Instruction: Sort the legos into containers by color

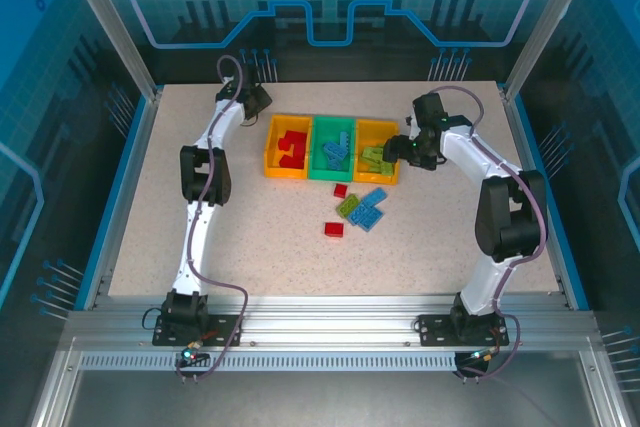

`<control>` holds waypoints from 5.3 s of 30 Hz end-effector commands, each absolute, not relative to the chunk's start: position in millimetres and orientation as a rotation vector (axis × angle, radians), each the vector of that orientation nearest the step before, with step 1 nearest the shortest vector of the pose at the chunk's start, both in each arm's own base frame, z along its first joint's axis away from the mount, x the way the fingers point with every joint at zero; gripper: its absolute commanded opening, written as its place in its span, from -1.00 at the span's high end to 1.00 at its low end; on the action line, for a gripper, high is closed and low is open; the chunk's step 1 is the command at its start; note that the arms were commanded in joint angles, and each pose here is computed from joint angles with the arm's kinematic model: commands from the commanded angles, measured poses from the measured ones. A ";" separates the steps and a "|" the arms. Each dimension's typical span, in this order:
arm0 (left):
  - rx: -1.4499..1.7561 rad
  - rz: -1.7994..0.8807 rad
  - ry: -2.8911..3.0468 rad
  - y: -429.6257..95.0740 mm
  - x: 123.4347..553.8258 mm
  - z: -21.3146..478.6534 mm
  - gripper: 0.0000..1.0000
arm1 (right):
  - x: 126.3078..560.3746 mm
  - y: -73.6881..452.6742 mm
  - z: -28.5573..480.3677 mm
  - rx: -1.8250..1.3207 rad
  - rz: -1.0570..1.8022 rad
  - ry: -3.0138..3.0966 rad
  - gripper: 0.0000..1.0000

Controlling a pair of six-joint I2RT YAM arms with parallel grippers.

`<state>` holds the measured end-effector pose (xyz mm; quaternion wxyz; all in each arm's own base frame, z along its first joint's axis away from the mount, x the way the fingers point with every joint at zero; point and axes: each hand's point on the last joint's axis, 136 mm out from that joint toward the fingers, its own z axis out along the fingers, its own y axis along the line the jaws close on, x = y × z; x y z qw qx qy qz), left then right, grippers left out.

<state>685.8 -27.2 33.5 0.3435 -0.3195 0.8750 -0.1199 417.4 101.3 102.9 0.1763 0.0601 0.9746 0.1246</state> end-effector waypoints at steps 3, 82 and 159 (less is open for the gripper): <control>-0.791 -0.311 2.294 -28.8 686.4 30.2 0.15 | 419.2 92.8 109.7 0.196 0.338 2.759 -0.61; -0.667 -0.355 2.341 -27.1 673.9 36.4 0.43 | 419.8 86.2 113.0 0.256 0.365 2.734 -0.62; -0.534 -0.411 2.326 -6.7 693.1 47.3 0.19 | 432.4 86.9 118.1 0.280 0.397 2.722 -0.65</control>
